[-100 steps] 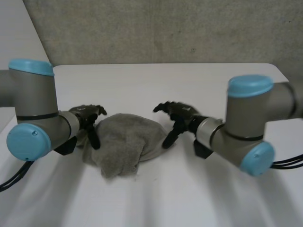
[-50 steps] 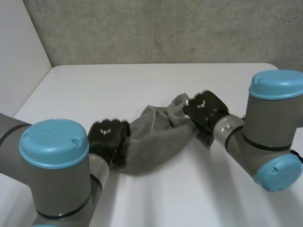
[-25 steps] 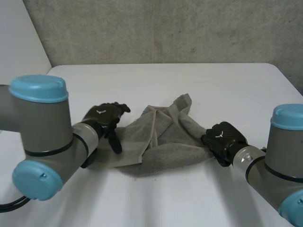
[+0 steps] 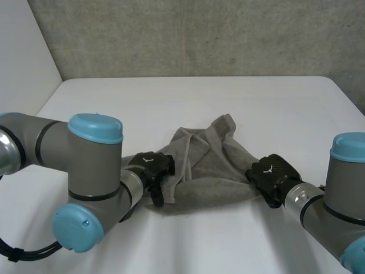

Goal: Fold the towel.

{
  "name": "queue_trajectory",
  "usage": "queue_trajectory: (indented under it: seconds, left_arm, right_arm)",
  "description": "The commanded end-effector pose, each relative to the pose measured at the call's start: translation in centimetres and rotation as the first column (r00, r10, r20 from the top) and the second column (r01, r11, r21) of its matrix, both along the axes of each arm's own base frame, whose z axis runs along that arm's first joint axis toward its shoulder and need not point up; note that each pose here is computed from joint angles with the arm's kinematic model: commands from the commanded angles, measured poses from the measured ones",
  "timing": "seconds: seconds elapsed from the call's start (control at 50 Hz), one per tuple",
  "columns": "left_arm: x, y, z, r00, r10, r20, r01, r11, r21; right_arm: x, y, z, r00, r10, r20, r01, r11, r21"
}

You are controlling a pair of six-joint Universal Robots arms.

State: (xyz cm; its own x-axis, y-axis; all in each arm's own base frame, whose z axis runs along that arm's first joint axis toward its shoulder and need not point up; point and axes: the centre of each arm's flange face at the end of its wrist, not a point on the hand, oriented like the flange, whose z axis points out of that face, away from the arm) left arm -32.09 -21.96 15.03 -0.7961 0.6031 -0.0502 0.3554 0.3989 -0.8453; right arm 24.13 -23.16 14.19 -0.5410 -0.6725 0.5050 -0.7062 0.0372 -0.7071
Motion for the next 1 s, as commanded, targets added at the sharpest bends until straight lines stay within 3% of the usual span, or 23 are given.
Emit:
queue_trajectory:
  seconds: [0.02, 0.14, 0.28, 0.3, 0.34, 0.36, 0.38, 0.4, 0.42, 0.44, 0.46, 0.48, 0.5, 0.52, 0.56, 0.64, 0.68, 0.72, 0.74, 0.78, 0.8, 0.84, 1.0]
  left_arm:
    - [-0.5, 0.8, 0.2, 1.000, -0.012, 0.014, 0.013, 1.000, -0.026]
    - [-0.4, -0.8, 2.3, 0.997, 0.078, -0.009, -0.078, 0.988, -0.130]
    - [-1.2, -5.8, 10.6, 0.975, 0.105, -0.198, -0.171, 0.918, -0.358]
    - [-1.2, -5.8, 10.6, 0.975, 0.105, -0.198, -0.172, 0.918, -0.358]
    - [-0.6, -8.8, 15.2, 0.954, 0.117, -0.277, -0.242, 0.847, -0.474]
    - [-0.6, -8.8, 15.2, 0.954, 0.117, -0.277, -0.242, 0.846, -0.475]
    - [-0.1, -10.3, 17.7, 0.941, 0.117, -0.317, -0.280, 0.795, -0.538]
    - [-0.1, -10.3, 17.8, 0.941, 0.117, -0.317, -0.280, 0.795, -0.539]
    - [0.3, -11.7, 20.1, 0.926, 0.110, -0.361, -0.320, 0.738, -0.594]
    - [0.8, -12.7, 22.3, 0.908, 0.101, -0.407, -0.363, 0.677, -0.640]
    - [0.8, -12.8, 22.3, 0.907, 0.101, -0.408, -0.363, 0.677, -0.640]
    - [1.2, -13.2, 24.3, 0.891, 0.081, -0.447, -0.395, 0.625, -0.673]
    - [1.6, -13.5, 25.9, 0.875, 0.062, -0.480, -0.423, 0.580, -0.696]
    - [1.6, -13.5, 25.9, 0.875, 0.062, -0.480, -0.423, 0.580, -0.696]
    - [1.8, -13.4, 26.9, 0.864, 0.050, -0.500, -0.442, 0.550, -0.709]
    - [1.5, -13.5, 25.5, 0.874, 0.066, -0.482, -0.426, 0.581, -0.693]
    - [1.4, -13.6, 24.2, 0.883, 0.084, -0.461, -0.411, 0.612, -0.676]
    - [1.7, -13.5, 20.8, 0.904, 0.134, -0.407, -0.382, 0.681, -0.624]
    - [1.7, -13.5, 20.8, 0.904, 0.134, -0.407, -0.382, 0.682, -0.624]
    - [2.1, -13.2, 16.4, 0.925, 0.190, -0.329, -0.352, 0.756, -0.552]
    - [2.1, -13.2, 16.4, 0.925, 0.191, -0.329, -0.352, 0.756, -0.552]
    - [2.9, -12.6, 11.3, 0.942, 0.242, -0.232, -0.325, 0.827, -0.458]
    - [5.3, -9.2, 2.3, 0.949, 0.310, -0.060, -0.316, 0.922, -0.226]
  right_arm:
    - [0.0, -0.4, 0.1, 1.000, 0.003, -0.007, -0.003, 1.000, -0.011]
    - [0.8, -1.4, 0.7, 0.998, 0.044, -0.051, -0.048, 0.996, -0.077]
    - [2.5, -6.3, 4.5, 0.997, 0.041, -0.058, -0.057, 0.951, -0.303]
    - [3.0, -8.2, 6.2, 0.999, 0.015, -0.032, -0.027, 0.921, -0.388]
    - [3.5, -10.0, 8.5, 1.000, -0.016, 0.006, 0.016, 0.874, -0.485]
    - [4.1, -11.6, 11.3, 0.997, -0.044, 0.059, 0.070, 0.805, -0.588]
    - [4.1, -11.6, 11.4, 0.997, -0.044, 0.060, 0.071, 0.805, -0.589]
    - [4.7, -12.7, 14.4, 0.990, -0.061, 0.130, 0.134, 0.718, -0.683]
    - [5.0, -13.4, 17.4, 0.976, -0.061, 0.207, 0.200, 0.620, -0.759]
    - [5.1, -13.4, 17.4, 0.976, -0.061, 0.208, 0.201, 0.619, -0.759]
    - [5.1, -13.8, 20.1, 0.958, -0.046, 0.283, 0.265, 0.520, -0.812]
    - [5.0, -13.9, 22.0, 0.939, -0.027, 0.342, 0.319, 0.439, -0.840]
    - [5.0, -13.9, 22.0, 0.939, -0.027, 0.343, 0.319, 0.438, -0.840]
    - [4.8, -13.6, 23.5, 0.924, -0.003, 0.383, 0.354, 0.384, -0.852]
    - [4.7, -13.1, 24.1, 0.921, 0.008, 0.390, 0.361, 0.367, -0.858]
    - [4.6, -12.4, 22.2, 0.937, -0.020, 0.348, 0.319, 0.447, -0.836]
    - [4.6, -11.7, 19.4, 0.961, -0.048, 0.271, 0.251, 0.559, -0.790]
    - [4.5, -11.3, 18.0, 0.971, -0.060, 0.233, 0.221, 0.609, -0.762]
    - [4.5, -11.3, 18.0, 0.971, -0.061, 0.233, 0.221, 0.610, -0.761]
    - [4.1, -10.5, 14.7, 0.987, -0.089, 0.136, 0.158, 0.726, -0.670]
    - [4.1, -10.5, 14.7, 0.987, -0.089, 0.136, 0.157, 0.726, -0.669]
    - [3.4, -9.5, 11.3, 0.993, -0.104, 0.052, 0.115, 0.827, -0.550]
    - [2.4, -6.0, 2.4, 0.992, -0.020, -0.126, -0.006, 0.981, -0.196]
